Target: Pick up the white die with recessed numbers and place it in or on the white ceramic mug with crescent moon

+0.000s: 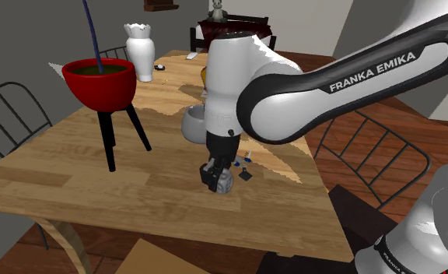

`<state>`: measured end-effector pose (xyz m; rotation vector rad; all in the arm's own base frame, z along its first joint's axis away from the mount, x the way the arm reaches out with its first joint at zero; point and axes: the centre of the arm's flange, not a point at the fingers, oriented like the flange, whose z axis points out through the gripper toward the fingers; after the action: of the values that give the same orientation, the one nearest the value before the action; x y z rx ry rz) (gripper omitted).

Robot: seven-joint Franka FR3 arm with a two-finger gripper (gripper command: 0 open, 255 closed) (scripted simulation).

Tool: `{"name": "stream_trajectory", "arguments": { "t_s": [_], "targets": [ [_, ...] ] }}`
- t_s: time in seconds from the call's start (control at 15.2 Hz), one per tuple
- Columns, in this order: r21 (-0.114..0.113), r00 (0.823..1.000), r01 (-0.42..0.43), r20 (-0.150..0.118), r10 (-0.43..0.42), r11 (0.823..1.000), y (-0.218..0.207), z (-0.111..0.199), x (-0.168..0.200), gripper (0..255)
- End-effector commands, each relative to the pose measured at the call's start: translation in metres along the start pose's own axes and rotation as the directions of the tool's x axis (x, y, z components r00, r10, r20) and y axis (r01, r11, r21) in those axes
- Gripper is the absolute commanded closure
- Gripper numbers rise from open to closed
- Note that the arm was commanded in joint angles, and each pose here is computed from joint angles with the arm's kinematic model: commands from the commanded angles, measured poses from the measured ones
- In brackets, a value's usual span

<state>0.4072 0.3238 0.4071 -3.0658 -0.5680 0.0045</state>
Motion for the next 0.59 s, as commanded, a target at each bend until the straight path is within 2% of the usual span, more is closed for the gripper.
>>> {"name": "stream_trajectory", "arguments": {
  "t_s": [0.0, 0.53],
  "targets": [
    [0.0, 1.0, 0.0, 0.0, 0.0, 1.0, 0.0, -0.011, -0.001, 255],
    [0.0, 1.0, 0.0, 0.0, 0.0, 1.0, -0.001, -0.053, -0.001, 255]
  ]
}}
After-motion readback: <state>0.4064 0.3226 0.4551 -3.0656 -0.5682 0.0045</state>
